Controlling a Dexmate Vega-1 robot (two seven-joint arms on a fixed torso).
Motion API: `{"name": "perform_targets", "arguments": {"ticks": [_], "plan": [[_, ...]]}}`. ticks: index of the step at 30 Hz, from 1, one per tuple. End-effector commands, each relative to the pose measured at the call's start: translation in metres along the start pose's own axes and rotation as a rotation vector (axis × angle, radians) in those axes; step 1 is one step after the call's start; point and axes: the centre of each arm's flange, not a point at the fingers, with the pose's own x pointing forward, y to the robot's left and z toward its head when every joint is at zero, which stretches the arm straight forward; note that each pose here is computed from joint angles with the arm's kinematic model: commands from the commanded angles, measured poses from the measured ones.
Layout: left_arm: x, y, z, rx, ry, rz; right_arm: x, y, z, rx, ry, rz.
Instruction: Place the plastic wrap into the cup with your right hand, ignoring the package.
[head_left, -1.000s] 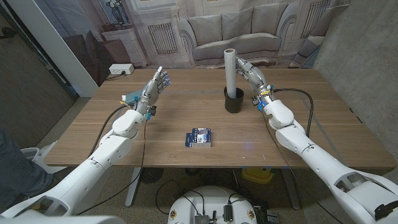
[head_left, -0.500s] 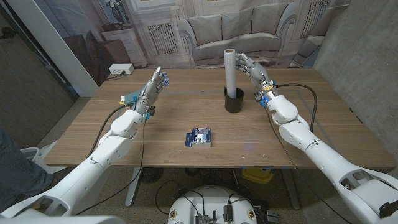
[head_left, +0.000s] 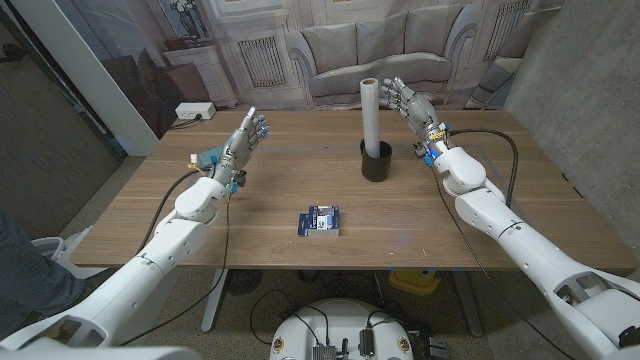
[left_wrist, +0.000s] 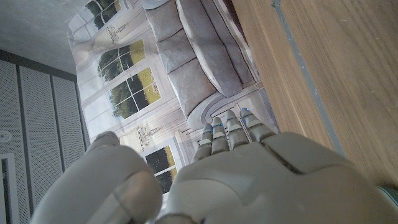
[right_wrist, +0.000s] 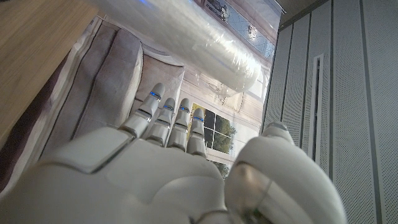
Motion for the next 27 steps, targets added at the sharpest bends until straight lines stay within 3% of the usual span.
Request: {"name": "perform_targets", "arguments": {"ticks": [1, 18, 27], "plan": [[-0.002, 0.004, 0.004, 0.007, 0.005, -0.009, 0.003, -0.01, 0.02, -0.01, -0.023, -0.007], [-0.006, 0.005, 0.017, 0.036, 0.012, -0.018, 0.004, -0.021, 0.026, -0.011, -0.043, -0.035], [-0.003, 0.001, 0.015, 0.03, 0.021, -0.029, 0.002, -0.021, 0.025, -0.007, -0.033, -0.039]]}}
